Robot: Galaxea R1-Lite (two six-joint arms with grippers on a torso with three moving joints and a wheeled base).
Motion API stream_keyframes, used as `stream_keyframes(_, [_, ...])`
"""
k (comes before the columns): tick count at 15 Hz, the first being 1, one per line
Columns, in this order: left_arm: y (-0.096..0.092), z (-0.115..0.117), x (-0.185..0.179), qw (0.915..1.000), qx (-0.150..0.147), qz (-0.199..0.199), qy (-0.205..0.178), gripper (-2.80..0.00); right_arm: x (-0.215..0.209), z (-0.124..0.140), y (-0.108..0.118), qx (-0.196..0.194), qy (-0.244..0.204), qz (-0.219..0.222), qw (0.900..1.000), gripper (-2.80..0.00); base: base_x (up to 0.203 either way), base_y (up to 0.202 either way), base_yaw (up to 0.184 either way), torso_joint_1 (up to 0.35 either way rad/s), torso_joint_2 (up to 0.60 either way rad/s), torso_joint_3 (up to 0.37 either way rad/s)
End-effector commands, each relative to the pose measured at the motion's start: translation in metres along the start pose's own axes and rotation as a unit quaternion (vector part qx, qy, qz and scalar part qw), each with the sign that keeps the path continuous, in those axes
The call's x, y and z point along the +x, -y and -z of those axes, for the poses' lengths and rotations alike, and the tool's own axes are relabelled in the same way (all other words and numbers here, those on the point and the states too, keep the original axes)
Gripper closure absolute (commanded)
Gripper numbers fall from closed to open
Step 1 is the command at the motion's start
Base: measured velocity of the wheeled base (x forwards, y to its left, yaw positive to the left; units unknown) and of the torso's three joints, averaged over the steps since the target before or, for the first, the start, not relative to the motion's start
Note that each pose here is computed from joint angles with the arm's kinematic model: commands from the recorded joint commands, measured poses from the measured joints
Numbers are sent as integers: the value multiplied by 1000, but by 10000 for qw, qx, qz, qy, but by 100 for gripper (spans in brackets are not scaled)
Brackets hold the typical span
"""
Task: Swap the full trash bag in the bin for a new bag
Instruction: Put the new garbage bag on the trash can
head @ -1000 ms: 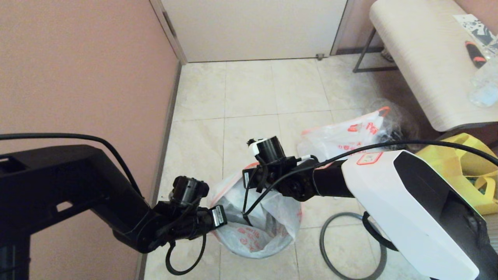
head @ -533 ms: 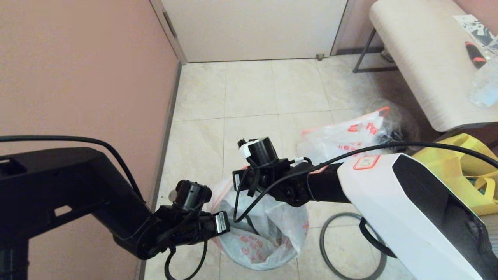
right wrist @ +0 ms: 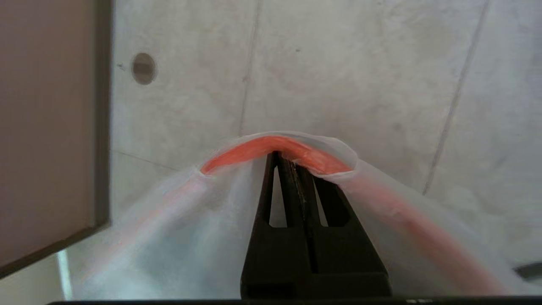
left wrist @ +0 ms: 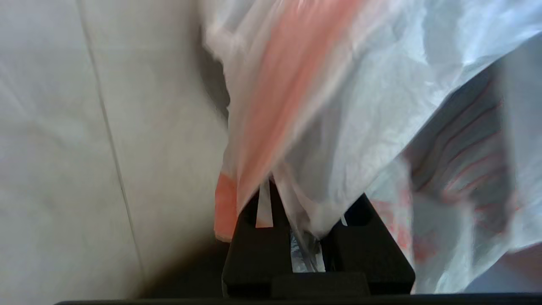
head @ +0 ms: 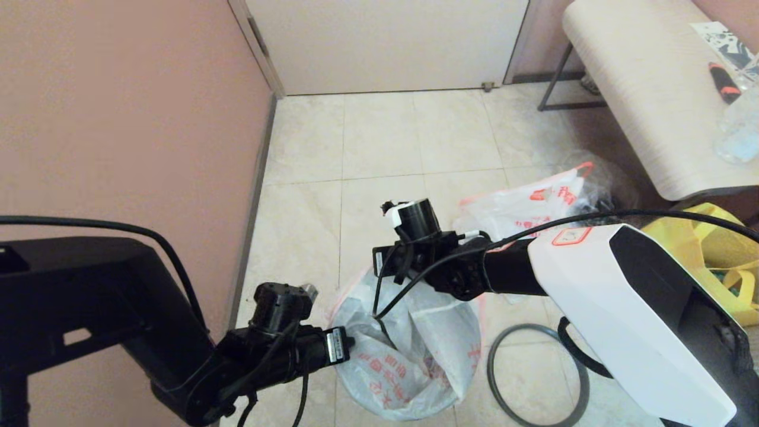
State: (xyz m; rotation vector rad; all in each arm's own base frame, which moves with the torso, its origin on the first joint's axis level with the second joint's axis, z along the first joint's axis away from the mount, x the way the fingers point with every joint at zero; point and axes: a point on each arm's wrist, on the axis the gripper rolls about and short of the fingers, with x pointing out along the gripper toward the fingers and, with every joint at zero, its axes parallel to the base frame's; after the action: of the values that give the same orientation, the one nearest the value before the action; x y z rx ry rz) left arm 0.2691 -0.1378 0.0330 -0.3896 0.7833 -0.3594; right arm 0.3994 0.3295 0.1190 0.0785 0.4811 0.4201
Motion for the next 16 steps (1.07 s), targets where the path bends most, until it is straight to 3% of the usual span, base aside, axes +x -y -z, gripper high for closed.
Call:
stream_keyframes(1, [-3,-4,-4,9990,-17,164,415,0,2,-3,16,66,-19,161,9998,0,0,0,0,0,0,0])
stream_keyframes(7, [-20,-20,-5,9963,-237,-55,819,0,-39,-46,29,191,93,282,9994,0,0,0,0,0,0,0])
stream_keyframes(10, [-22,-26,-7,9949,-372,-88,938,0,-50,-51,45,263,-215,521,9981,0,0,0,0,0,0,0])
stream_keyframes(13, [-18,-23,-9,9955,-322,-38,894,0,-57,-52,33,404,-215,392,9982,0,0,0,0,0,0,0])
stream_keyframes(16, [-11,-13,-10,9971,-201,69,725,0,-48,-38,12,37,-308,184,9993,0,0,0,0,0,0,0])
